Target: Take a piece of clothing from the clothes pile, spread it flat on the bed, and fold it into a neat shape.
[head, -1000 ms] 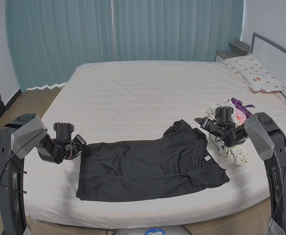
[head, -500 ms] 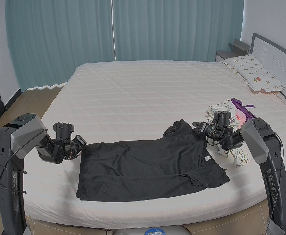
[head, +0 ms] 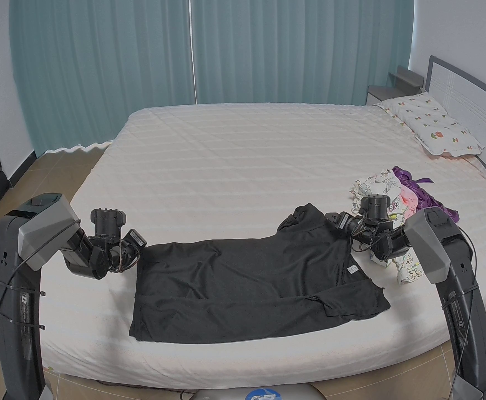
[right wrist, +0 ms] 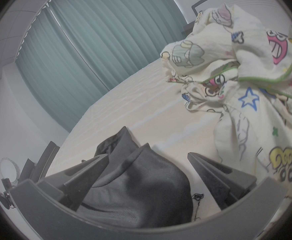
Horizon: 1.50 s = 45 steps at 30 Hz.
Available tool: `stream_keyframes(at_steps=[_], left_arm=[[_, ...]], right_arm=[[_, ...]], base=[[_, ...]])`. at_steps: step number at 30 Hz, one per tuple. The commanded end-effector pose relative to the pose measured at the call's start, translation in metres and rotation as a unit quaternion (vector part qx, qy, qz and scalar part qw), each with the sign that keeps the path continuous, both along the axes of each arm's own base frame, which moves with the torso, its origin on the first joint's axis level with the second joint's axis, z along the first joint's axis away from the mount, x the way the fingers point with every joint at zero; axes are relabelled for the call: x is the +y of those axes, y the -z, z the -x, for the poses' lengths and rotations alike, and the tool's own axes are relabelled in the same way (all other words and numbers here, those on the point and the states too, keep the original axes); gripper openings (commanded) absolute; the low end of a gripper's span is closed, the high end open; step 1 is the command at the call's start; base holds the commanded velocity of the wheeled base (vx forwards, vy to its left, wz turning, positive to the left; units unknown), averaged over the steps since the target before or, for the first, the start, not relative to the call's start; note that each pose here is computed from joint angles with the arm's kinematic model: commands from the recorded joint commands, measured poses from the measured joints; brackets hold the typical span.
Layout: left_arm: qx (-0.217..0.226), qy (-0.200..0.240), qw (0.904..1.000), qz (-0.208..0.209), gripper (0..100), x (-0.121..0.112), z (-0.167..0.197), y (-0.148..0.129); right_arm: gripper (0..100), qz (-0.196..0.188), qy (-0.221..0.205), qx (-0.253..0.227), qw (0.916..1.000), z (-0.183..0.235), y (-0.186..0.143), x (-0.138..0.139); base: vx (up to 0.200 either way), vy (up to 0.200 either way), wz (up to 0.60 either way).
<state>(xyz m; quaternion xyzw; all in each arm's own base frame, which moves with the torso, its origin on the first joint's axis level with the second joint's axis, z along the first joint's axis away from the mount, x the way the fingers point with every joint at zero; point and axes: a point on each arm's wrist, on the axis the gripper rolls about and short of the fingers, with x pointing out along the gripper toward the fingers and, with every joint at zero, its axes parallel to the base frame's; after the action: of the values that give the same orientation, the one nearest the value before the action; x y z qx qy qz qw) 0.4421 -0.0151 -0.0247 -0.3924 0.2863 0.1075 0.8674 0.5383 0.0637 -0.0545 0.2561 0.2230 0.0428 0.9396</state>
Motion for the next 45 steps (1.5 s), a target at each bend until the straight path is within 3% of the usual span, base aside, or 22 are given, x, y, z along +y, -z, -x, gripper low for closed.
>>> stream_keyframes(at_steps=[1,15,20,37,45], left_arm=[[-0.001,0.000,1.0000,0.000,0,0.000,0.000,-0.001],[-0.014,-0.010,0.9998,0.011,0,0.001,-0.002,-0.009],[-0.027,-0.022,0.9993,0.016,0,0.009,-0.003,-0.019],[-0.053,-0.044,0.9975,0.014,0,0.025,-0.005,-0.034],[-0.065,-0.047,0.9967,0.014,0,0.028,-0.005,-0.035]], right_arm=[[0,-0.001,0.000,0.000,1.0000,-0.002,0.007,0.001],[0,-0.004,0.024,-0.011,0.9996,-0.003,-0.003,-0.004],[0,-0.001,0.041,-0.040,0.9984,-0.003,-0.008,-0.003],[0,-0.001,0.015,-0.107,0.9942,0.006,-0.025,0.025],[0,0.003,0.035,-0.121,0.9920,0.004,-0.030,0.019]], base=[[0.000,0.000,0.00],[0.000,0.000,0.00],[0.000,0.000,0.00],[0.000,0.000,0.00],[0.000,0.000,0.00]])
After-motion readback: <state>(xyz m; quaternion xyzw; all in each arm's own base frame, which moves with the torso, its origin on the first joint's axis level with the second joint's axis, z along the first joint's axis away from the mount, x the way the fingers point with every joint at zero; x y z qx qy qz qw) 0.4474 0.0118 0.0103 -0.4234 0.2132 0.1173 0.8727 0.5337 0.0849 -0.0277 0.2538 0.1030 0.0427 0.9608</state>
